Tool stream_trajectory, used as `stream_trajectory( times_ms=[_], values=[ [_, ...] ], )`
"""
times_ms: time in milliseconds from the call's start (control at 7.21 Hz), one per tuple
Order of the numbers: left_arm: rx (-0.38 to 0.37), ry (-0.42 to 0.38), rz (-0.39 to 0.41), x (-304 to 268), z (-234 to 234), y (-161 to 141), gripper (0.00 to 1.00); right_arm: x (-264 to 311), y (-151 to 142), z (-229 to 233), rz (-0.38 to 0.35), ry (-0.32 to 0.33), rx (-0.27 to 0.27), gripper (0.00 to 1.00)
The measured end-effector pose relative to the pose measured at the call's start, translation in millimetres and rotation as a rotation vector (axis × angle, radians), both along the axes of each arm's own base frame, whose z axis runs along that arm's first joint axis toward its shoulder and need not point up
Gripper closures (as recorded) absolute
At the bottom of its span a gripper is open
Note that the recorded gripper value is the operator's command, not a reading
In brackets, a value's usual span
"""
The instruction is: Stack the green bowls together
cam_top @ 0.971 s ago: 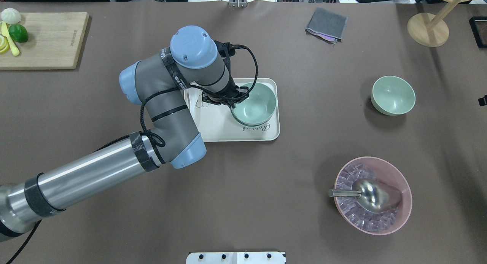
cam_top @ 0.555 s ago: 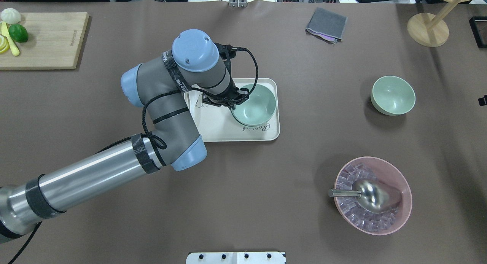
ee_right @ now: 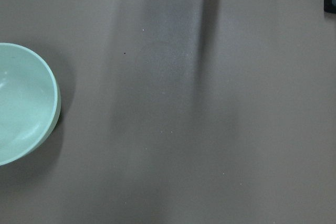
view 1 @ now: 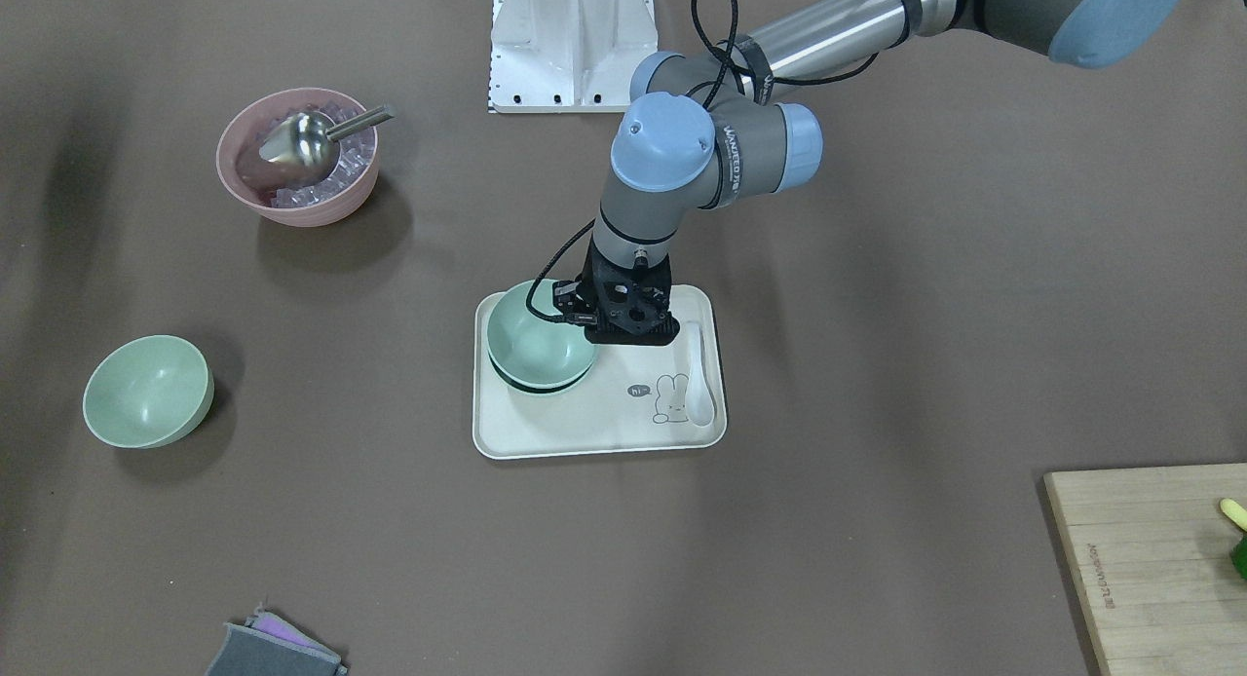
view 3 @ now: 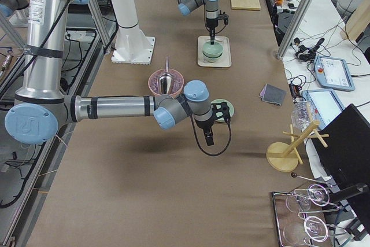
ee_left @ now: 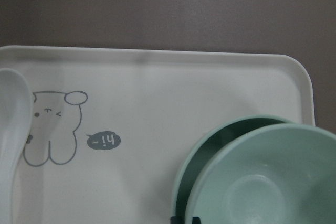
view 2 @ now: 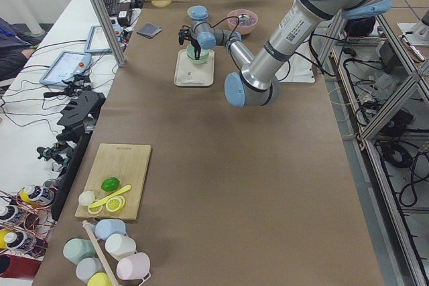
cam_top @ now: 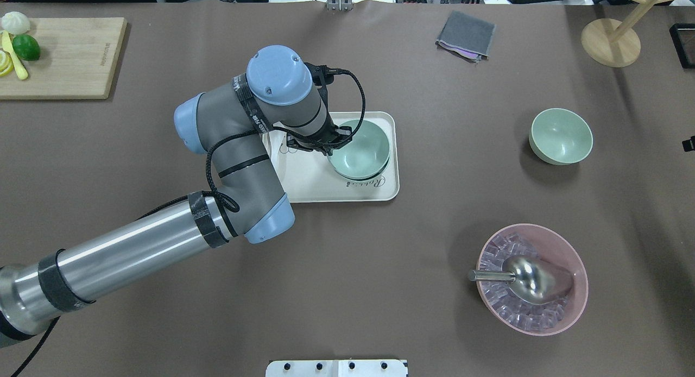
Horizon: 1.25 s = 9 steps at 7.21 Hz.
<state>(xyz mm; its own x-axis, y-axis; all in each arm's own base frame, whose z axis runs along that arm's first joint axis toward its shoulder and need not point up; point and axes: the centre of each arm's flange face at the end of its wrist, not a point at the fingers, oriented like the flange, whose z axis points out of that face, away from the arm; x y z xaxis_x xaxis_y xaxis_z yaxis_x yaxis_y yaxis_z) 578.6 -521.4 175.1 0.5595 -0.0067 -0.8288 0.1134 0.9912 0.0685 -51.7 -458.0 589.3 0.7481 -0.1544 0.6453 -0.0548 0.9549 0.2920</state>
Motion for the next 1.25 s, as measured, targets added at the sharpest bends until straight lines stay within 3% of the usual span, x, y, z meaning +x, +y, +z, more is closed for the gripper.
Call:
stream_trajectory(
  times_ms=[1249],
  values=[
    [0.01,-0.003,-0.001,7.7,0.5,6.9,1.0,-0.3,0.3,-0.2,-0.002,-0.004,-0.001,0.0]
  ],
)
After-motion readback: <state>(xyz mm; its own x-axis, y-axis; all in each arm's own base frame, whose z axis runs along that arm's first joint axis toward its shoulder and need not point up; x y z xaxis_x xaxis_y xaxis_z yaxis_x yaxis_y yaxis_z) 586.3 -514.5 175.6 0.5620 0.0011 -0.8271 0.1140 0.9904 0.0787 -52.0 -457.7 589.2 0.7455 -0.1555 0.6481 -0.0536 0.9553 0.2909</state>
